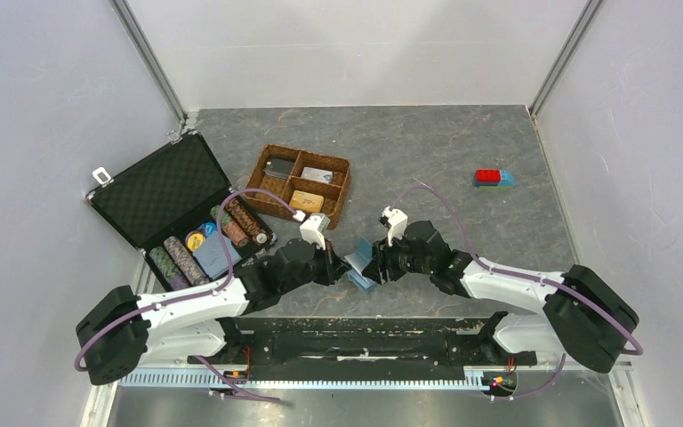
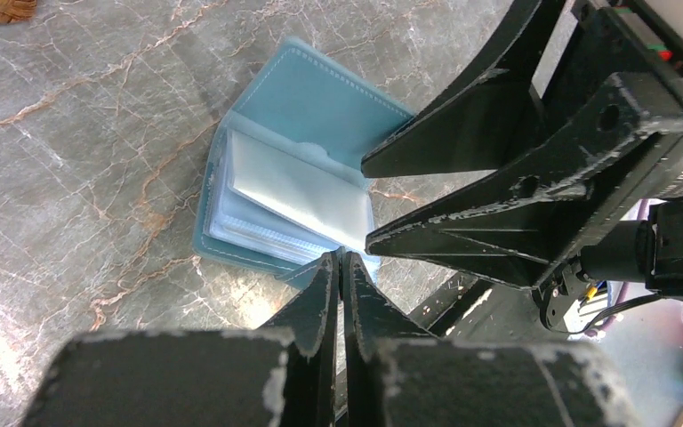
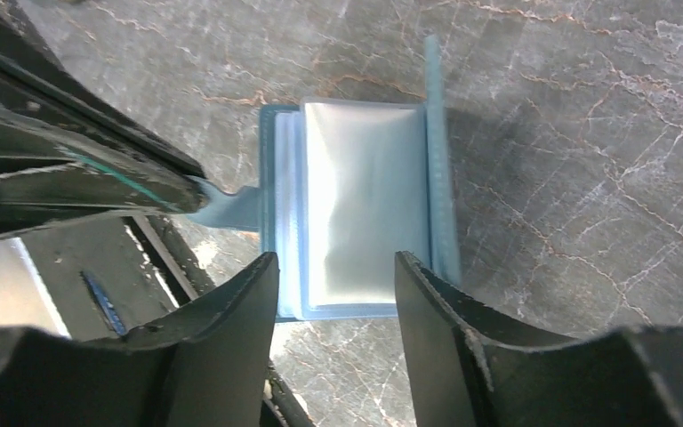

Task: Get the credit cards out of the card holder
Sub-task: Remove the credit card from the card holder.

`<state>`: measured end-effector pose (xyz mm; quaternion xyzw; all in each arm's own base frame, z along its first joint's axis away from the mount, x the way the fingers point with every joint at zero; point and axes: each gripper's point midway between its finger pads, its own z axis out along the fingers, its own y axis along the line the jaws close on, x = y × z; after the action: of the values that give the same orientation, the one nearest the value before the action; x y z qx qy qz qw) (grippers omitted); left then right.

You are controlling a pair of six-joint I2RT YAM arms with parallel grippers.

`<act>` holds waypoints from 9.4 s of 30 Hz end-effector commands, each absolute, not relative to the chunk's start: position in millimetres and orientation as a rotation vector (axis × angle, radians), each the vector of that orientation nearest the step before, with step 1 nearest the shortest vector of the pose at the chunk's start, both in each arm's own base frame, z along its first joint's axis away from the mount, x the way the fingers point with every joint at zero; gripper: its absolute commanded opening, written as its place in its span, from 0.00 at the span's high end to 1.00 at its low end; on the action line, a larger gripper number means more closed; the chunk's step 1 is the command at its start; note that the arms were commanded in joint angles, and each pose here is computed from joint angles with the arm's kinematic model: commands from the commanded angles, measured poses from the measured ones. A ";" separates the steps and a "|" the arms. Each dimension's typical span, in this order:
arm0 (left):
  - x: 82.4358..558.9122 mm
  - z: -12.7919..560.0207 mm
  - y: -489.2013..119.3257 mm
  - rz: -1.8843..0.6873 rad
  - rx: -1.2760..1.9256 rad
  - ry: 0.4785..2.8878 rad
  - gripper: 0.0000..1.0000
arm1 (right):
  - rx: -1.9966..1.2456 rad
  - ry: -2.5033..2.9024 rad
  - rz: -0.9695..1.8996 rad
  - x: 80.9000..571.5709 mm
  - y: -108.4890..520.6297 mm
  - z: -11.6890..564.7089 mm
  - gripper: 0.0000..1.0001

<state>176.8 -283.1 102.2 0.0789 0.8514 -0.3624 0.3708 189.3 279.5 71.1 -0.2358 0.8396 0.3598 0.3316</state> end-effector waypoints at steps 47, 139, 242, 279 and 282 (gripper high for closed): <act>179.0 83.0 -253.0 -0.807 0.035 2.234 0.98 | -0.502 2.275 0.582 210.7 250.1 14.9 0.60; 197.6 49.3 -371.1 -1.127 0.199 2.503 0.69 | -0.340 2.269 0.504 214.3 198.0 27.3 0.37; 217.2 72.1 -416.0 -1.196 0.316 2.457 0.77 | -0.120 2.210 0.714 218.0 179.7 81.7 0.30; 215.2 57.7 -373.4 -1.018 0.166 2.552 0.76 | -0.175 2.197 0.968 187.5 201.7 48.2 0.74; 203.8 50.7 -370.9 -1.061 0.193 2.569 0.76 | -0.178 2.223 0.980 183.5 202.5 40.3 0.76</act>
<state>214.2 -374.3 50.7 0.0642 0.9133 -0.3565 0.1861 180.8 196.5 37.1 -0.0678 0.8671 0.3592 0.3384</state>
